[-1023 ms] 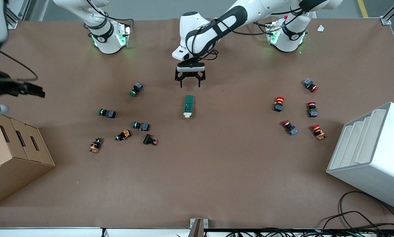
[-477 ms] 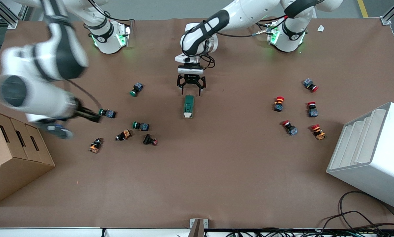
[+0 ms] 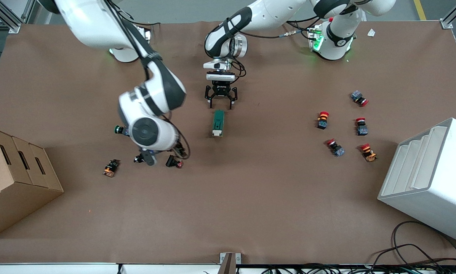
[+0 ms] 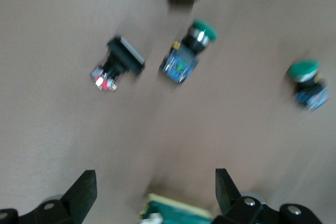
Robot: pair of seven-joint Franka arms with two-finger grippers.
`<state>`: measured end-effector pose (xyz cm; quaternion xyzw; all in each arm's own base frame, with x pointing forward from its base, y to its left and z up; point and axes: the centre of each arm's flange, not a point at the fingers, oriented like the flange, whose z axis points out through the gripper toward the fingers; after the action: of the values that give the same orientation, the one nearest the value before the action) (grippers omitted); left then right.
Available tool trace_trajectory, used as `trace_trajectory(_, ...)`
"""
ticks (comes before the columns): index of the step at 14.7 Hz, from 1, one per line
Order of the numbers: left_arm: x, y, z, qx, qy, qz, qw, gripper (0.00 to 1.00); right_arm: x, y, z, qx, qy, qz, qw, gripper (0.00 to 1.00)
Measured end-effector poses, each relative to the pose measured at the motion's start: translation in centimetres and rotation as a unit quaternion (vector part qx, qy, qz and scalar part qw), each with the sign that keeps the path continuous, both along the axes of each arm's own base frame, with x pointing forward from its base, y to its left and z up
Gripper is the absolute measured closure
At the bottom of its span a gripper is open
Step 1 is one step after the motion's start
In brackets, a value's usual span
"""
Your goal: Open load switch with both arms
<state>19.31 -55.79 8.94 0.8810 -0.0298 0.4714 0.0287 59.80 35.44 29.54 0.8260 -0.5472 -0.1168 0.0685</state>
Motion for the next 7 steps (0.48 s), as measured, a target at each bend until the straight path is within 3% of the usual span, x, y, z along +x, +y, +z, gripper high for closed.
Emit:
trace_trajectory(4, -0.4, 0.2, -1.0, -0.001, -0.03, -0.003, 1.0, 0.0, -1.9, 4.7, -5.2, -0.016, 0.008, -0.062, 0.998, 0.0)
trace_trajectory(7, -0.4, 0.2, -1.0, -0.001, -0.031, -0.003, 1.0, 0.0, -4.3, 7.8, -7.6, -0.029, 0.017, -0.062, 0.998, 0.0)
